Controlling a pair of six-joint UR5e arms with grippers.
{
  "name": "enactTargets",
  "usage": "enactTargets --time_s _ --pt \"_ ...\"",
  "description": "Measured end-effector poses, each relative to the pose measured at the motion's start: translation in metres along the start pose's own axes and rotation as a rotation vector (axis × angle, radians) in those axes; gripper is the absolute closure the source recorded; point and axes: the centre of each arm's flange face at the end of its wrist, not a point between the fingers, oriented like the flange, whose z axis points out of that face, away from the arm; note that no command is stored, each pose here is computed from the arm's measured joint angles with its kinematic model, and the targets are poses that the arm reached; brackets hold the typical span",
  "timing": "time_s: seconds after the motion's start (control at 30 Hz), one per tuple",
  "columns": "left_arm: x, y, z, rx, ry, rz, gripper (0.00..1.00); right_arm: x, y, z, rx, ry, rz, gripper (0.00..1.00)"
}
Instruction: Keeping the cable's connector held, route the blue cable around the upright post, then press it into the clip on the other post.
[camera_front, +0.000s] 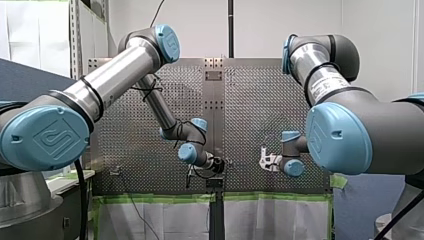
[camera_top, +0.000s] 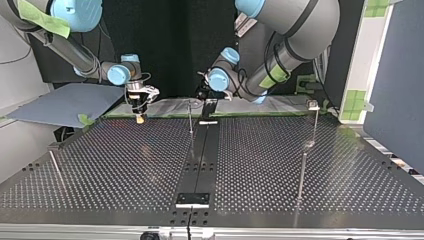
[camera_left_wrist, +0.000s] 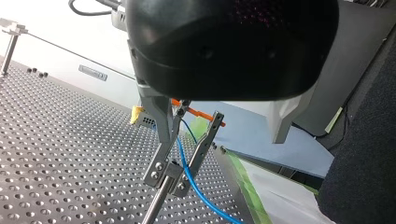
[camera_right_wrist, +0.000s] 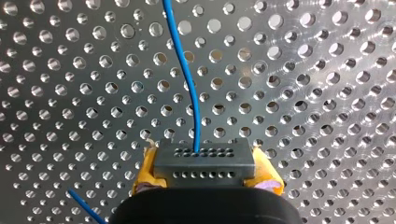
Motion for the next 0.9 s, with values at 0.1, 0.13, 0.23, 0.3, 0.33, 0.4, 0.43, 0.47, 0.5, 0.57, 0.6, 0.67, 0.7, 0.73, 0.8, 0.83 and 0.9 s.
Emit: enactTargets --time_s 0.1,0.13,0.23,0.3,0.33,0.4,0.43,0.47,0.5,0.57,0.6,0.67,0.7,0.73,0.8,0.83,0.9 --pt "0.000 -0.001 0.000 -0.001 0.000 0.000 0.00 0.000 0.000 0.000 0.000 0.000 0.001 1.00" --pt "0.000 -0.002 0.000 -0.002 0.000 0.001 0.00 0.000 0.000 0.000 0.000 -0.001 0.001 1.00" --pt "0.001 -0.003 0.000 -0.003 0.001 0.002 0.00 0.000 0.000 0.000 0.000 -0.001 0.001 1.00" --pt "0.001 -0.004 -0.001 -0.005 0.003 0.007 0.00 0.000 0.000 0.000 0.000 -0.002 0.002 1.00" --pt "0.001 -0.004 -0.002 -0.010 0.003 0.013 0.00 0.000 0.000 0.000 0.000 -0.002 0.002 1.00" --pt "-0.001 -0.005 -0.006 -0.019 0.000 0.027 0.00 0.000 0.000 0.000 0.000 -0.002 0.002 1.00" --pt "-0.003 -0.006 -0.009 -0.025 -0.006 0.037 0.00 0.000 0.000 0.000 0.000 -0.003 0.003 1.00" --pt "-0.005 -0.007 -0.011 -0.029 -0.011 0.043 0.00 0.000 0.000 0.000 0.000 -0.004 0.003 1.00" --pt "-0.007 -0.008 -0.014 -0.033 -0.018 0.048 0.00 -0.001 0.000 0.000 -0.001 -0.005 0.003 1.00" --pt "-0.011 -0.013 -0.020 -0.041 -0.034 0.055 0.00 -0.001 0.001 -0.001 -0.003 -0.006 0.004 1.00" --pt "-0.013 -0.018 -0.024 -0.044 -0.045 0.057 0.00 -0.001 0.002 -0.001 -0.004 -0.006 0.004 1.00" --pt "-0.017 -0.028 -0.031 -0.047 -0.066 0.054 0.00 -0.001 0.002 -0.001 -0.006 -0.007 0.004 1.00" --pt "-0.018 -0.032 -0.034 -0.047 -0.074 0.051 0.00 -0.001 0.002 -0.001 -0.006 -0.007 0.004 1.00" --pt "-0.020 -0.038 -0.039 -0.047 -0.086 0.045 0.00 -0.001 0.003 -0.001 -0.006 -0.007 0.004 1.00" --pt "-0.023 -0.048 -0.046 -0.045 -0.104 0.034 0.00 -0.001 0.003 -0.001 -0.007 -0.007 0.006 1.00" --pt "-0.025 -0.055 -0.050 -0.044 -0.116 0.027 0.00 -0.001 0.003 -0.001 -0.007 -0.007 0.009 1.00" --pt "-0.026 -0.064 -0.058 -0.043 -0.125 0.014 0.00 -0.001 0.003 -0.001 -0.008 -0.007 0.013 1.00"
